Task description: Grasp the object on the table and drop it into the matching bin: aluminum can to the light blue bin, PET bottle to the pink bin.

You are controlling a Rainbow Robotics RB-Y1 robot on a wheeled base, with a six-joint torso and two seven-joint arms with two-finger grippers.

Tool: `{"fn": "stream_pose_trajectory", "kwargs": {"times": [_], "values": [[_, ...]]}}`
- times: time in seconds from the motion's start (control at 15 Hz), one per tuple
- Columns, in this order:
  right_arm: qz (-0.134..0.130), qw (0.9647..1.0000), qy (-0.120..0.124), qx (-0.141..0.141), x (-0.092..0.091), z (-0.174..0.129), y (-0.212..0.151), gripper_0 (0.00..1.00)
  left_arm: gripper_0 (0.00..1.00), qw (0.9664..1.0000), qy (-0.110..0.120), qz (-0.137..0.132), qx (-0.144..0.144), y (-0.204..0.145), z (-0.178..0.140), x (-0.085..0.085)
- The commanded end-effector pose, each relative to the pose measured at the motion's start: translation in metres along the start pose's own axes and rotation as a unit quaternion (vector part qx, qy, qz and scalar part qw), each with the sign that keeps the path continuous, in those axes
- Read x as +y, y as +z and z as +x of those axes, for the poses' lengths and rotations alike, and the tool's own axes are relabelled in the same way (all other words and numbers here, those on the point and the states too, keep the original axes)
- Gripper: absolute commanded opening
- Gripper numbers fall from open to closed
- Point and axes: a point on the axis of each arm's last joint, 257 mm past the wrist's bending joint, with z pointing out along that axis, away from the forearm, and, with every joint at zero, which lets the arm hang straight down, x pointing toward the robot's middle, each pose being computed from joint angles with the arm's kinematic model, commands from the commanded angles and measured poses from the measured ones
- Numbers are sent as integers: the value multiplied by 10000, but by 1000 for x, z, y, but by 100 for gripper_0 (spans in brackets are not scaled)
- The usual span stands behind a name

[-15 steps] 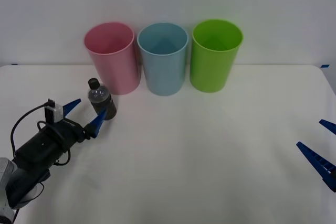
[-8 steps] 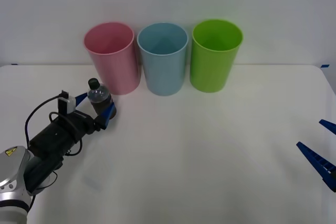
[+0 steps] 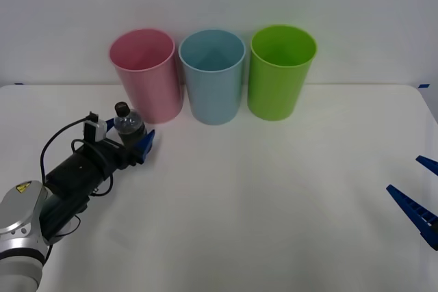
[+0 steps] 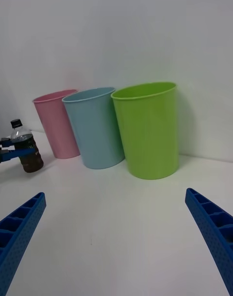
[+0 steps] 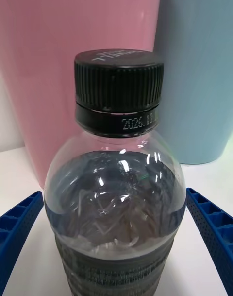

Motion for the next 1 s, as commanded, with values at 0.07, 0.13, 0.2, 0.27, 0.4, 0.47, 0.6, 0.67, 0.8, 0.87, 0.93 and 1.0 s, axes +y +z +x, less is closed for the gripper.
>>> {"fn": "stream_pose_trajectory", "kwargs": {"times": [0.07,0.13,0.2,0.27,0.4,0.47,0.6,0.67,0.8,0.87,0.93,1.0], "values": [[0,10000,0,0,0,0,0,100,100,10000,2,5,2,0,0,-1],[0,10000,0,0,0,0,0,100,88,10000,2,5,2,0,0,-1],[0,10000,0,0,0,0,0,100,37,10000,-5,-2,4,0,0,0],[0,10000,0,0,0,0,0,100,13,10000,2,-2,4,0,0,0],[0,10000,0,0,0,0,0,100,0,10000,2,-2,4,0,0,0],[0,10000,0,0,0,0,0,100,0,10000,13,2,3,0,0,0],[0,10000,0,0,0,0,0,100,0,10000,-1,15,-14,0,-1,-1],[0,10000,0,0,0,0,0,100,0,10000,-38,38,-41,-1,-2,-1],[0,10000,0,0,0,0,0,100,0,9998,-86,126,-103,-7,-4,-1],[0,10000,0,0,0,0,0,100,0,9997,-106,178,-133,-12,-4,0],[0,10000,0,0,0,0,0,100,0,9996,-104,225,-157,-18,-6,3],[0,10000,0,0,0,0,0,100,0,9994,-124,274,-197,-25,-8,5]]}}
